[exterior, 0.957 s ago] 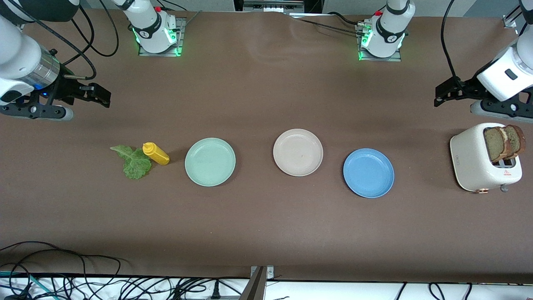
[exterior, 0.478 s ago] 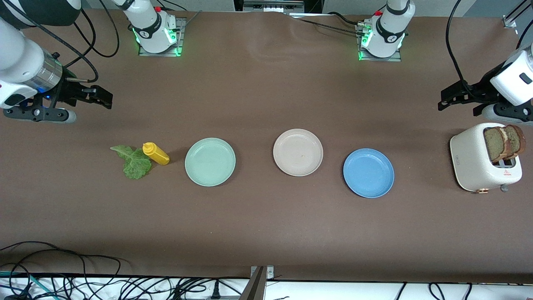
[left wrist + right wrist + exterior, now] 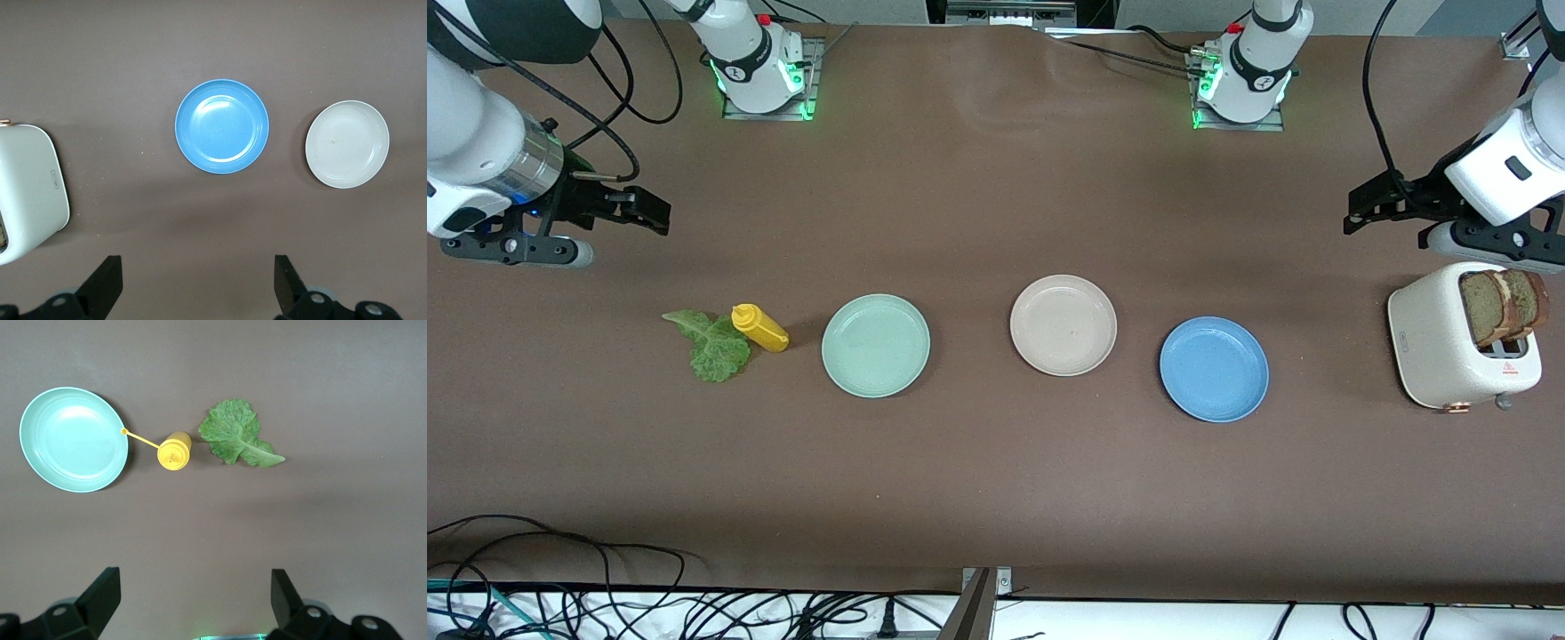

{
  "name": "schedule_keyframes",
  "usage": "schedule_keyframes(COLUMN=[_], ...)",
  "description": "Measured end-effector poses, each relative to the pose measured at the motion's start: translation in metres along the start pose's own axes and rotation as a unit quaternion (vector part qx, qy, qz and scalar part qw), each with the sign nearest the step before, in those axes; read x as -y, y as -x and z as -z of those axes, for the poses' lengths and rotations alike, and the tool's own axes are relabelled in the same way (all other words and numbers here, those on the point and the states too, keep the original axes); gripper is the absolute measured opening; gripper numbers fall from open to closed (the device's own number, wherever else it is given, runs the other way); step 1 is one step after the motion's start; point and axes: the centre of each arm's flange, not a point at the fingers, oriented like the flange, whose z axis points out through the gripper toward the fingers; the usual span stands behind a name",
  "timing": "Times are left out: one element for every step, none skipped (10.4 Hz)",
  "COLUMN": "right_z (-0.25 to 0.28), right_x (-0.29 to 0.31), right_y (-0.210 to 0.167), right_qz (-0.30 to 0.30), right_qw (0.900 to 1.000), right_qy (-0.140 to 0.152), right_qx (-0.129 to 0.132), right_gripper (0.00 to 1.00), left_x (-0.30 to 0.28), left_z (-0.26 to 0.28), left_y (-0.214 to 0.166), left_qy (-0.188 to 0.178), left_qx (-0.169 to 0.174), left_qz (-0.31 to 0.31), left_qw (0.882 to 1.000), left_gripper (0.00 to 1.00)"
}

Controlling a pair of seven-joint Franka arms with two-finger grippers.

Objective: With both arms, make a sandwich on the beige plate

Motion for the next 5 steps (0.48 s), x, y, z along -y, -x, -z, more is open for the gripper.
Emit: schedule_keyframes(right_z=[-0.0001,-0.0003,-0.0007,-0.0007,-0.0007], right_x=[0.0000,0.0001,0.0000,0.0000,0.0006], right_y=[-0.0001,-0.0003,-0.0005,-0.0005,-0.0004], right_qz=[0.000,-0.001,-0.001,-0.001,-0.001], right_qw=[1.000,1.000,1.000,1.000,1.000], right_qy=[-0.003,-0.004,-0.004,-0.006,-0.011], right_qx=[0.001,0.001,0.001,0.001,0.002], right_gripper=[1.00,1.00,1.00,1.00,1.00], left_x=[0.0004,0.0009,0.0011,0.0018,0.0036], left_z=[0.0000,-0.0004,-0.0019,-0.0047,-0.0073], left_y=[0.0000,0.0002,0.0006,0.0005,-0.0007], left_qy=[0.000,0.000,0.001,0.001,0.002], left_qx=[0.000,0.001,0.006,0.012,0.015], left_qz=[0.001,0.001,0.002,0.002,0.004], left_qw=[1.000,1.000,1.000,1.000,1.000], left_gripper=[1.00,1.00,1.00,1.00,1.00])
